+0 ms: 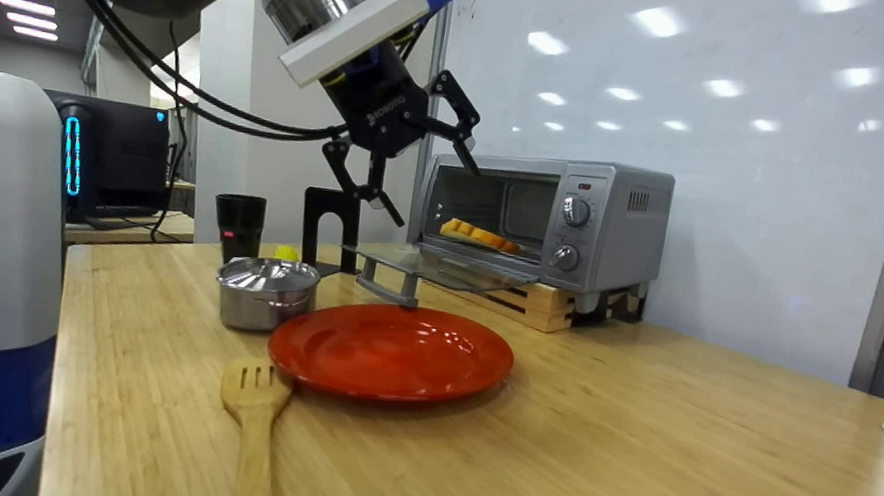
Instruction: Open the oven door, pick up the slice of bread from the red plate using the wooden spatula and put it in the oven, close the oven door
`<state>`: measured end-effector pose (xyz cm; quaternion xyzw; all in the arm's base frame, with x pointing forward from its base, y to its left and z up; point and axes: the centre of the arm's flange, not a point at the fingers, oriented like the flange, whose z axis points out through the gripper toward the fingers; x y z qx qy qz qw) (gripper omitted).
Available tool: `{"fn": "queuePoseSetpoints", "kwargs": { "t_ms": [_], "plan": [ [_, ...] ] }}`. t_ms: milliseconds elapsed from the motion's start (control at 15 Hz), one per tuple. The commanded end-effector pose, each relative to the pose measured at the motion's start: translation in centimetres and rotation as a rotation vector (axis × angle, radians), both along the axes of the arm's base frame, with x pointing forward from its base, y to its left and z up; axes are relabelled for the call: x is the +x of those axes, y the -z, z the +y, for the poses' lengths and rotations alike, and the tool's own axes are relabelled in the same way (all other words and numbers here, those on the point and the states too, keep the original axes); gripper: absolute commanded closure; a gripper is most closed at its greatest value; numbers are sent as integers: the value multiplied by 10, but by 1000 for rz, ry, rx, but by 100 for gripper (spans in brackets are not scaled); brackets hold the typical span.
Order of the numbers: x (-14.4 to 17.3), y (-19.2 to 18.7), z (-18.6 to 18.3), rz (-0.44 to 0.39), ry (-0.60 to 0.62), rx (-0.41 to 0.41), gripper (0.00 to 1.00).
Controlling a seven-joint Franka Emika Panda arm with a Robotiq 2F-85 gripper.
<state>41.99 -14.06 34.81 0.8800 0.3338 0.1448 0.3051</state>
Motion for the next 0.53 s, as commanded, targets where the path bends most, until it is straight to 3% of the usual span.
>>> {"fn": "queuePoseSetpoints", "kwargs": {
  "t_ms": [0,200,333,400,467],
  "plan": [
    [29,37,0,-5,10,1,0],
    [40,51,9,27,8,26,0],
    [37,55,14,127,12,28,0],
    [27,49,13,58,15,42,0],
    [27,58,14,88,17,43,0]
  ]
}}
